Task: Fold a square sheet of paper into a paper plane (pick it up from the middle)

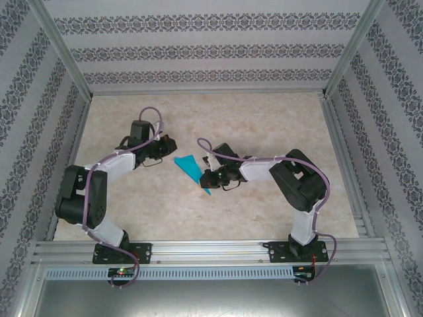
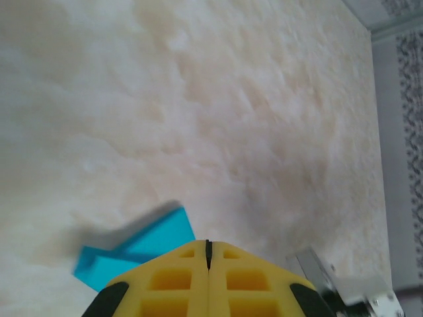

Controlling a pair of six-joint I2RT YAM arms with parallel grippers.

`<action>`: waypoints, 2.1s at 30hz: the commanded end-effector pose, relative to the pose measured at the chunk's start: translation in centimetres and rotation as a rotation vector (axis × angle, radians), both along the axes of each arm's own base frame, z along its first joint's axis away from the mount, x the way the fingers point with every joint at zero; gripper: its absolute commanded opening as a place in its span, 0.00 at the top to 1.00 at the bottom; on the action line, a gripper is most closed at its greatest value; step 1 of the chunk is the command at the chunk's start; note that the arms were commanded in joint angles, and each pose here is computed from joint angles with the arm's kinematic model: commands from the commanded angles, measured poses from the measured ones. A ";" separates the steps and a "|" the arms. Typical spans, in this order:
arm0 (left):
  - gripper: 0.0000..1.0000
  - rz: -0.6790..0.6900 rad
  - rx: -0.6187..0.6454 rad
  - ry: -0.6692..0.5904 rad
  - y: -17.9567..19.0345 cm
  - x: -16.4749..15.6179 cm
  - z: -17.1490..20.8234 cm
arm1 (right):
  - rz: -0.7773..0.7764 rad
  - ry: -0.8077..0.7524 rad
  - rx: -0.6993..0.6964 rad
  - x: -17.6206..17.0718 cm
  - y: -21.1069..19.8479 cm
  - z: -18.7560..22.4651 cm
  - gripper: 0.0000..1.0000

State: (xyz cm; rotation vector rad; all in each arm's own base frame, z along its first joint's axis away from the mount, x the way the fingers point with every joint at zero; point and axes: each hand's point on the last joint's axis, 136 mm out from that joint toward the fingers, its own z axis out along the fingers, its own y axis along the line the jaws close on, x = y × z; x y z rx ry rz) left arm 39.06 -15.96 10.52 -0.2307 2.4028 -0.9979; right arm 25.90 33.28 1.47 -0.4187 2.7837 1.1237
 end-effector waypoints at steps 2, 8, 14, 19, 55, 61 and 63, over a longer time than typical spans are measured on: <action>1.00 -0.069 0.008 0.070 -2.4 -2.4 -2.5 | -0.034 0.178 -0.202 -3.5 -3.8 -4.8 1.00; 1.00 -0.142 0.066 0.174 -5.5 -4.4 -6.5 | -0.035 0.145 -0.153 -2.7 -2.4 -3.0 1.00; 1.00 -0.139 0.071 0.223 -5.6 -4.8 -8.9 | -0.028 0.101 -0.096 -1.6 -0.9 -1.2 1.00; 1.00 -0.136 0.099 0.249 -5.1 -5.4 -10.3 | -0.003 0.035 -0.027 -0.1 1.0 1.4 1.00; 1.00 -0.134 0.165 0.289 -3.9 -5.7 -11.6 | -0.042 0.083 -0.145 -6.6 -6.3 -0.7 1.00; 0.88 -0.157 0.131 0.193 -5.1 -3.6 -6.3 | -0.210 -0.176 -0.146 -1.0 -6.4 5.6 0.78; 0.72 -0.145 0.122 0.175 -5.1 -3.3 -4.6 | -0.297 -0.257 -0.176 0.7 -7.5 7.0 0.60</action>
